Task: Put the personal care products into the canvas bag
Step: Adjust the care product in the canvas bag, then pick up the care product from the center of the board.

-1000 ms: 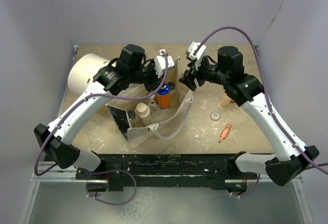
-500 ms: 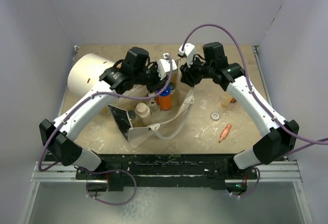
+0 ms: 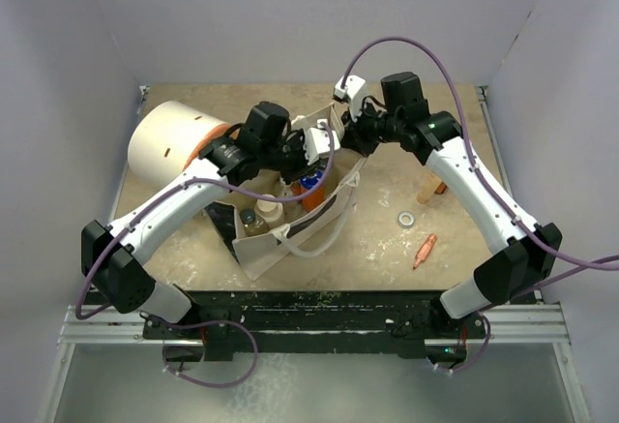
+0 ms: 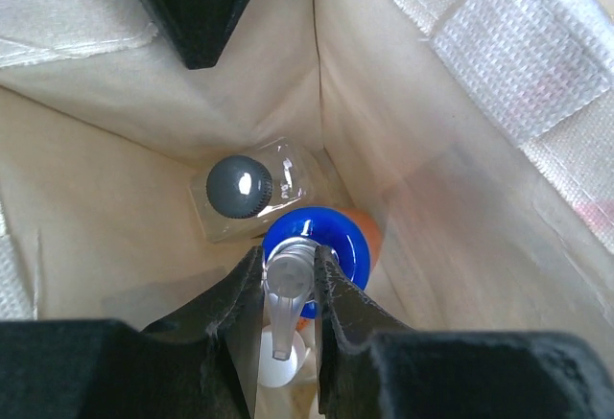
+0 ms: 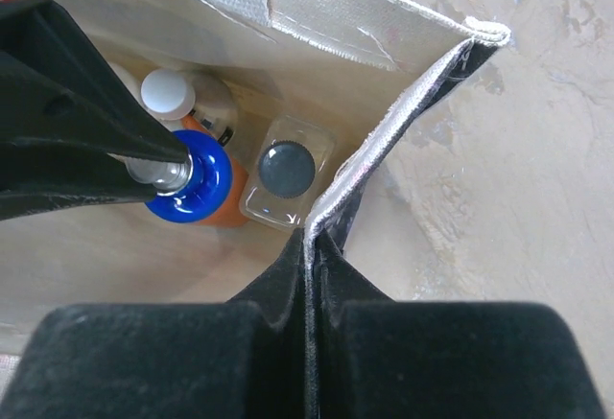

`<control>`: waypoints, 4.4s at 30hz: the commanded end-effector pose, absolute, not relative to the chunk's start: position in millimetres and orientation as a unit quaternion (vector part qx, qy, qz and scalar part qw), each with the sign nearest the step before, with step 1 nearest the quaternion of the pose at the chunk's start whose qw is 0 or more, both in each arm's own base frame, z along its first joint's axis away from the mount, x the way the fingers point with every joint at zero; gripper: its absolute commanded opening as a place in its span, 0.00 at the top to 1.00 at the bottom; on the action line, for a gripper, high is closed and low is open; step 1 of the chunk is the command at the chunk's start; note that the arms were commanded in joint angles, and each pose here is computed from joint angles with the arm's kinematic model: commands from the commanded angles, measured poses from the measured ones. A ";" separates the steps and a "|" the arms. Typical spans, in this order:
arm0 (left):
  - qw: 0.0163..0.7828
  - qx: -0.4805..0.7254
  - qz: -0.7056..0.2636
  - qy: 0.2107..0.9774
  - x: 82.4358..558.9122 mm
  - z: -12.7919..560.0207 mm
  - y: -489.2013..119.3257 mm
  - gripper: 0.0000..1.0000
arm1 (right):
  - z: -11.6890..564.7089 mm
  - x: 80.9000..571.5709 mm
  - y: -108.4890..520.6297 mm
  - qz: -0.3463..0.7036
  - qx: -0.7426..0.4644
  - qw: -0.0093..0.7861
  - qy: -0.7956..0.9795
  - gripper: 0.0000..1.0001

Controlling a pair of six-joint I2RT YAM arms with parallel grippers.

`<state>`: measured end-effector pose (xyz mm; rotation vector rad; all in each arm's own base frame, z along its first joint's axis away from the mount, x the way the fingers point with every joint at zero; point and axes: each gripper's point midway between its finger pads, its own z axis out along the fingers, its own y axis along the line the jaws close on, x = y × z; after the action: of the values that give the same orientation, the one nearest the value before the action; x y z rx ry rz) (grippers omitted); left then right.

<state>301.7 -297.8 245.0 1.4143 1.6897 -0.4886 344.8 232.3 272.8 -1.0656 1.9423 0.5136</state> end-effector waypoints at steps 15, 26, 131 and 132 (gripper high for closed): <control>0.509 0.575 -0.175 0.616 316.7 276.2 -316.6 1.00 | 320.7 347.7 232.5 0.236 -0.427 0.471 0.735 1.00; 0.413 0.587 -0.240 0.654 284.9 216.3 -318.1 1.00 | 337.9 347.2 236.5 0.248 -0.427 0.478 0.726 1.00; 0.496 0.418 -0.131 0.750 289.5 388.3 -166.6 0.01 | 211.3 363.9 -58.1 0.030 -0.183 0.330 0.926 0.28; 0.501 0.418 -0.138 0.745 287.8 394.5 -167.0 0.01 | 207.3 366.2 -58.8 0.032 -0.182 0.324 0.928 0.29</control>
<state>298.6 -164.7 346.1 1.0580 1.9360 -0.2629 355.6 -63.6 203.9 -0.4560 2.4724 0.0427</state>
